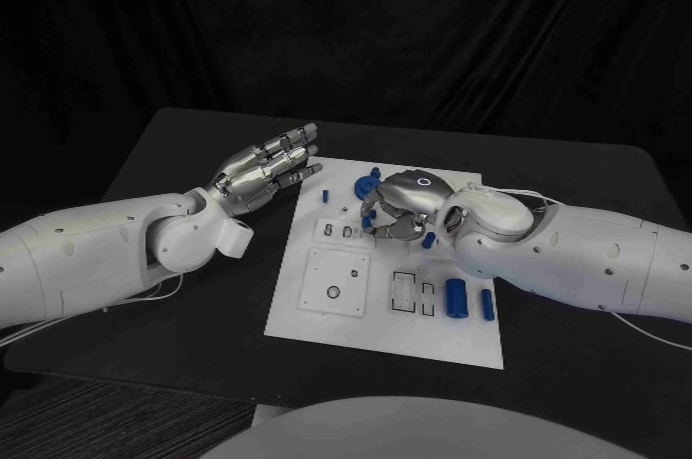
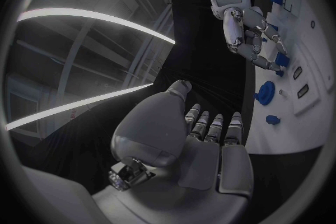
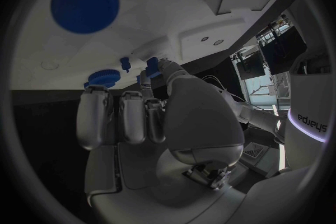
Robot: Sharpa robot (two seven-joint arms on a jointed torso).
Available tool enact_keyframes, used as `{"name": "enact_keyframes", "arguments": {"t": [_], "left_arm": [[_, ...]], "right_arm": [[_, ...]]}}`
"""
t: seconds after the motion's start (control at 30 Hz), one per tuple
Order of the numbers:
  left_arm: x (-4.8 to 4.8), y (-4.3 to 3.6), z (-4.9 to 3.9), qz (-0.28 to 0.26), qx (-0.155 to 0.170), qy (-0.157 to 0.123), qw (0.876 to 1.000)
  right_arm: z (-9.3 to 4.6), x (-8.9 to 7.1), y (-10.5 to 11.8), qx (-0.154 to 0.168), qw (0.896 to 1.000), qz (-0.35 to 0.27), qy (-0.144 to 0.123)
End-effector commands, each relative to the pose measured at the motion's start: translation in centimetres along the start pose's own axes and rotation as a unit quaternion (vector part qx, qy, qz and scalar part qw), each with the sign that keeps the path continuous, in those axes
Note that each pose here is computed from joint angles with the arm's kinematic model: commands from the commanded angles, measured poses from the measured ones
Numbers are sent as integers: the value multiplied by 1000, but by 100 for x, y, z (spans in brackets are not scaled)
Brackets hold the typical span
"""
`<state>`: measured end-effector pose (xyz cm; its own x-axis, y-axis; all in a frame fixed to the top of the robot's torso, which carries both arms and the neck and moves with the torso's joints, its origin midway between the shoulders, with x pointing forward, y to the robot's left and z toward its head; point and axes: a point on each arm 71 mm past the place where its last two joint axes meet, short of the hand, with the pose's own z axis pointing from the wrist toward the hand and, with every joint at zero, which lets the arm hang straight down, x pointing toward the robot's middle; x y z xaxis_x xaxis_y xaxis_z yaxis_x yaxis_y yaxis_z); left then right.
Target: Assemble the parts on the task board
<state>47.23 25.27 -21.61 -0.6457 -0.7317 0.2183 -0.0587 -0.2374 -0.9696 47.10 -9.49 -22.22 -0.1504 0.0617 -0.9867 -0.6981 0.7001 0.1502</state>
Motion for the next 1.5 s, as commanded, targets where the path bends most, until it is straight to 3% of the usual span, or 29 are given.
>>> {"name": "enact_keyframes", "arguments": {"t": [0.03,1.2,1.5], "left_arm": [[18,-3,7,-4,5,6,1000],[23,3,17,-5,3,8,1000],[21,-1,13,-2,5,3,1000]], "right_arm": [[2,28,5,10,1000,1,10],[9,84,-6,18,999,0,30],[-55,24,-28,5,1000,3,-1]]}}
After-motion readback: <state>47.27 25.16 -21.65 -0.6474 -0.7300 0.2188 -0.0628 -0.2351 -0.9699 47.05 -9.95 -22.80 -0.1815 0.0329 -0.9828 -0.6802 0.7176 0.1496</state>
